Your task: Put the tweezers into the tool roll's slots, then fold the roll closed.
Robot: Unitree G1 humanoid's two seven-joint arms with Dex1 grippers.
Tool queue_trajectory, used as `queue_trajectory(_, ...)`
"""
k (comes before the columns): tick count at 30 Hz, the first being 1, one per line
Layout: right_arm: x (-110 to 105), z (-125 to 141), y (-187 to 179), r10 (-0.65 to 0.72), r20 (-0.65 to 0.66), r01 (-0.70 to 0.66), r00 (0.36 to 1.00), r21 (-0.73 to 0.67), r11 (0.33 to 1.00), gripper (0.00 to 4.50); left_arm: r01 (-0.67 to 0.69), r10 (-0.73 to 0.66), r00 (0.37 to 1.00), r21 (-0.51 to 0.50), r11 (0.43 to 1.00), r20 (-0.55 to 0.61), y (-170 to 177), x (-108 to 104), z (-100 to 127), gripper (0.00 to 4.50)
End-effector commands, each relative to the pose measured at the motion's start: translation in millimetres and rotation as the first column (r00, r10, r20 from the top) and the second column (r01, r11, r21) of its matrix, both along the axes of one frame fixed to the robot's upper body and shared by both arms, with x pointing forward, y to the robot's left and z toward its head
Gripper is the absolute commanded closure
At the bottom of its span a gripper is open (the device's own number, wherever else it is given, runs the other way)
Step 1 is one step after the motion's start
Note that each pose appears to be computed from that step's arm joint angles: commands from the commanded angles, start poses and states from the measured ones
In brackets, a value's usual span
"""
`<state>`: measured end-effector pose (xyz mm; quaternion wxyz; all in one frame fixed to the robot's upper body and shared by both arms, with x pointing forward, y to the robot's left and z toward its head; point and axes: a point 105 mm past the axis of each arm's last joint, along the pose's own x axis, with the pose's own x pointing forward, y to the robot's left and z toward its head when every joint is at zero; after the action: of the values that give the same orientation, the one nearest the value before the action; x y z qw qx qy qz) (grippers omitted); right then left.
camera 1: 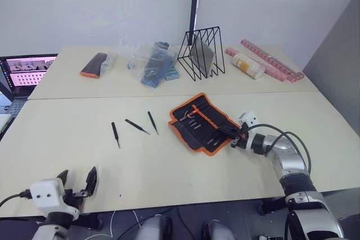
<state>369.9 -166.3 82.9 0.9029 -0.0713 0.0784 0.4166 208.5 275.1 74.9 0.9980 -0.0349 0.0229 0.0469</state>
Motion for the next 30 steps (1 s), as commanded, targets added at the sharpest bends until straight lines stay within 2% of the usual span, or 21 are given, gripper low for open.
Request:
queue_trajectory(1,-2.5,-15.5,-3.0,-0.02,-0.055,0.019,0.998,-0.013,1.0,4.5,0.031,-0.031,0.999,-0.017,0.999,0.016,-18.0,17.6,17.4,0.06)
queue_trajectory(6,-1.7,-13.9,-2.4,-0.019,-0.049,0.018,0.999,-0.014,1.0,4.5,0.031,-0.031,0.999,-0.06,0.998,0.014,-36.2,39.6,28.6,0.06)
queue_trajectory(10,-1.6,-12.8,-2.2,-0.019,-0.047,0.018,0.999,-0.018,1.0,4.5,0.015,-0.016,1.0,-0.059,0.998,-0.017,-46.6,52.4,26.0,0.06)
queue_trajectory(14,-1.6,-10.6,-0.5,-0.017,-0.042,0.016,0.999,-0.017,1.0,4.5,-0.046,0.04,0.996,-0.069,0.997,-0.077,-49.5,67.8,15.8,0.06)
queue_trajectory(17,-2.0,-9.6,0.4,-0.015,-0.04,0.014,0.999,-0.02,1.0,4.5,-0.087,0.079,0.982,-0.039,0.995,-0.173,-50.2,73.5,1.6,0.06)
queue_trajectory(21,-2.7,-8.5,0.1,-0.018,-0.038,0.017,0.999,-0.021,1.0,4.5,-0.108,0.098,0.967,-0.029,0.994,-0.235,-60.7,82.7,-4.9,1.17)
queue_trajectory(25,-3.2,-8.0,0.2,-0.02,-0.038,0.019,0.999,-0.02,1.0,4.5,-0.12,0.108,0.961,-0.031,0.992,-0.253,-64.9,88.8,-6.3,2.55)
queue_trajectory(30,-4.6,-9.1,0.5,-0.019,-0.043,0.018,0.999,-0.023,1.0,4.5,-0.154,0.145,0.955,-0.012,0.988,-0.258,-58.6,97.8,-5.6,4.03)
